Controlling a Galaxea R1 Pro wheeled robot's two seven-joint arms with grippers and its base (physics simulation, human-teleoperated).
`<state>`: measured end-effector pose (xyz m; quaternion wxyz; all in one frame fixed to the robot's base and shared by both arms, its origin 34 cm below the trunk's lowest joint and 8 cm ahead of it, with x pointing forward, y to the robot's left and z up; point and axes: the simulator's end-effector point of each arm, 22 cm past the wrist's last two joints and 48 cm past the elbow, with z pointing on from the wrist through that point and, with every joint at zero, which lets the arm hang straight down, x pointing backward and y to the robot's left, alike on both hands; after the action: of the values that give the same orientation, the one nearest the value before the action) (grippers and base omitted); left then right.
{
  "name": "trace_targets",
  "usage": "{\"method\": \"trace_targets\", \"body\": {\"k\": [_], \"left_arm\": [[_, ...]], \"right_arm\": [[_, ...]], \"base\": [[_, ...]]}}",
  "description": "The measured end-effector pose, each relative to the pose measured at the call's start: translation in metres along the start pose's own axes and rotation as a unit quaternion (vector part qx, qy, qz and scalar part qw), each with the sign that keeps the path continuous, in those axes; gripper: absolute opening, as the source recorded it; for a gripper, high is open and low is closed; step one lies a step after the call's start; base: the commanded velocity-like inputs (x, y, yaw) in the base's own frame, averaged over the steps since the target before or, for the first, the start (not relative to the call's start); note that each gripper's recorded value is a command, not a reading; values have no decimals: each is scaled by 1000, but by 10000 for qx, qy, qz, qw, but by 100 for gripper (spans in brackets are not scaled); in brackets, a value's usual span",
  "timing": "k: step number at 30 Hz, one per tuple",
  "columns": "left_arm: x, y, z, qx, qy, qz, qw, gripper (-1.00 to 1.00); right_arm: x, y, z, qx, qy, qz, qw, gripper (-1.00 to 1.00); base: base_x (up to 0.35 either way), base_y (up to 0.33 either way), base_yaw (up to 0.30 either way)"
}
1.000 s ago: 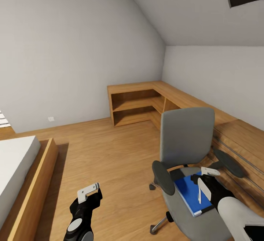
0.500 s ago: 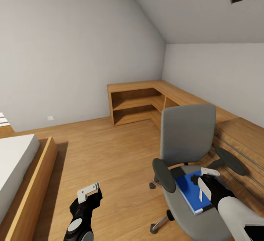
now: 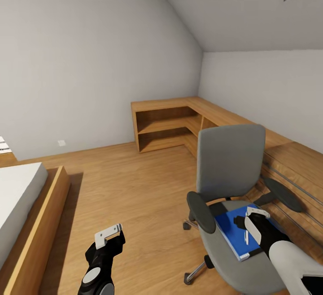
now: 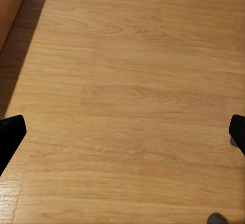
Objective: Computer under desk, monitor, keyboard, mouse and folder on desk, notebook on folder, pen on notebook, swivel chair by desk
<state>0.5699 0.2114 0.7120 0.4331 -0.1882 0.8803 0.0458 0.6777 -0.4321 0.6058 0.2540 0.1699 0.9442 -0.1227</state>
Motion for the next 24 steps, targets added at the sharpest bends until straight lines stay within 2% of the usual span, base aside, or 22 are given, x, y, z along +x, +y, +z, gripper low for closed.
{"method": "trace_targets", "body": {"k": [17,24], "left_arm": [[0,0,0,2,6,-5,10000,100],[0,0,0,1,7,-4,10000,100]], "right_arm": [[-13,-2,-3,-45,-108,81,9999,100],[-11,-3,-2,-337,23,241,9991,100]], "base": [[0,0,0],[0,0,0]]}}
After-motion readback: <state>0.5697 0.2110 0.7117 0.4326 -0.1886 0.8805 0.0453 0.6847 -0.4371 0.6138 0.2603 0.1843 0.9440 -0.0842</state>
